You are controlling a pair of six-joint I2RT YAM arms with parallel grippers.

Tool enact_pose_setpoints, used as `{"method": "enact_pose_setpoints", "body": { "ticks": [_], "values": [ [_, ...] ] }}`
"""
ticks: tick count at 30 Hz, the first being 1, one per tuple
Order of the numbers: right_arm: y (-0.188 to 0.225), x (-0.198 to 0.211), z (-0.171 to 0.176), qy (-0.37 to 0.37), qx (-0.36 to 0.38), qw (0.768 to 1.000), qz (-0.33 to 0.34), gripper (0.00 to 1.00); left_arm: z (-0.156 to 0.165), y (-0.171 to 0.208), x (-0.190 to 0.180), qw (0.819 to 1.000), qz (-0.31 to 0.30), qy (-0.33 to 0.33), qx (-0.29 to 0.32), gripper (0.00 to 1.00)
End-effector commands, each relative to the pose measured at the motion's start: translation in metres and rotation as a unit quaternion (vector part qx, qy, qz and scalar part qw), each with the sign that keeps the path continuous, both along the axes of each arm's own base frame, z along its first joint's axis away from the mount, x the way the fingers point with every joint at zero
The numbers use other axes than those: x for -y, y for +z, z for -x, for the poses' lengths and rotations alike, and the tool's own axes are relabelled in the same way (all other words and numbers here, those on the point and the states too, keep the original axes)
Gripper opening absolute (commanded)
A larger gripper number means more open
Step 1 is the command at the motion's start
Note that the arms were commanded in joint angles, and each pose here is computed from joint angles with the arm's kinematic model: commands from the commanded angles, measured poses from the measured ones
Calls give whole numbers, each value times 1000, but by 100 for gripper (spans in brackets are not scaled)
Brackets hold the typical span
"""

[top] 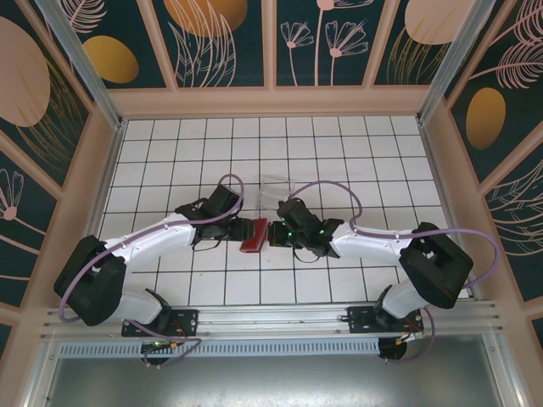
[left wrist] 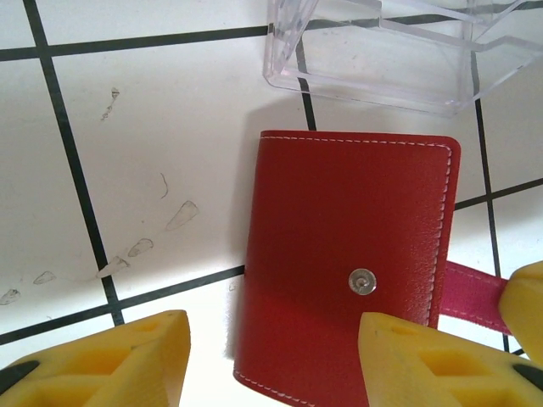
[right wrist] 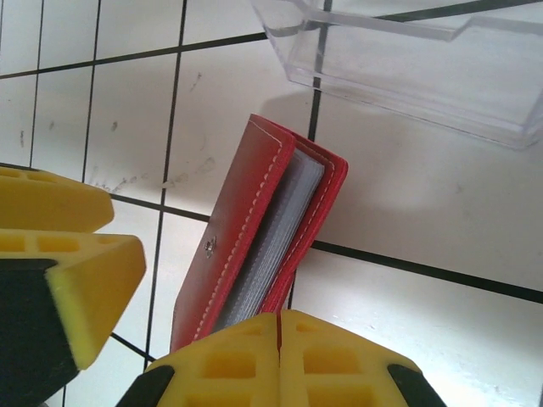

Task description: Take the credit cards out of the card holder

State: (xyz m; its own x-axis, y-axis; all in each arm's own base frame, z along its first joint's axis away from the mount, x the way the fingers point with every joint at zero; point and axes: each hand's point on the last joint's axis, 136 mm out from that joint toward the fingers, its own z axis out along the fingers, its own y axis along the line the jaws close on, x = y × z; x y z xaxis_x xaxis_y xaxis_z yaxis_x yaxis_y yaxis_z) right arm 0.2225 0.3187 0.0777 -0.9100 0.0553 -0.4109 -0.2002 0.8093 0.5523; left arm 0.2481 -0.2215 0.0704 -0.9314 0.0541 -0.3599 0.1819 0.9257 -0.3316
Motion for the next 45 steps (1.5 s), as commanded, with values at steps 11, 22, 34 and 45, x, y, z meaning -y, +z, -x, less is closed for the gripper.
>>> {"method": "enact_pose_setpoints", "body": {
  "ticks": [11, 22, 34, 45],
  "values": [
    [33, -6, -8, 16, 54, 997, -48, 0, 2, 25, 24, 997, 62, -42, 12, 67],
    [58, -11, -12, 22, 78, 994, -68, 0, -6, 23, 12, 998, 51, 9, 30, 66],
    [67, -30, -14, 65, 87, 992, -70, 0, -1, 20, -4, 999, 34, 29, 31, 65],
    [69, -73, 7, 193, 63, 974, -98, 0, 0, 30, -47, 992, 28, 113, 50, 61]
  ]
}}
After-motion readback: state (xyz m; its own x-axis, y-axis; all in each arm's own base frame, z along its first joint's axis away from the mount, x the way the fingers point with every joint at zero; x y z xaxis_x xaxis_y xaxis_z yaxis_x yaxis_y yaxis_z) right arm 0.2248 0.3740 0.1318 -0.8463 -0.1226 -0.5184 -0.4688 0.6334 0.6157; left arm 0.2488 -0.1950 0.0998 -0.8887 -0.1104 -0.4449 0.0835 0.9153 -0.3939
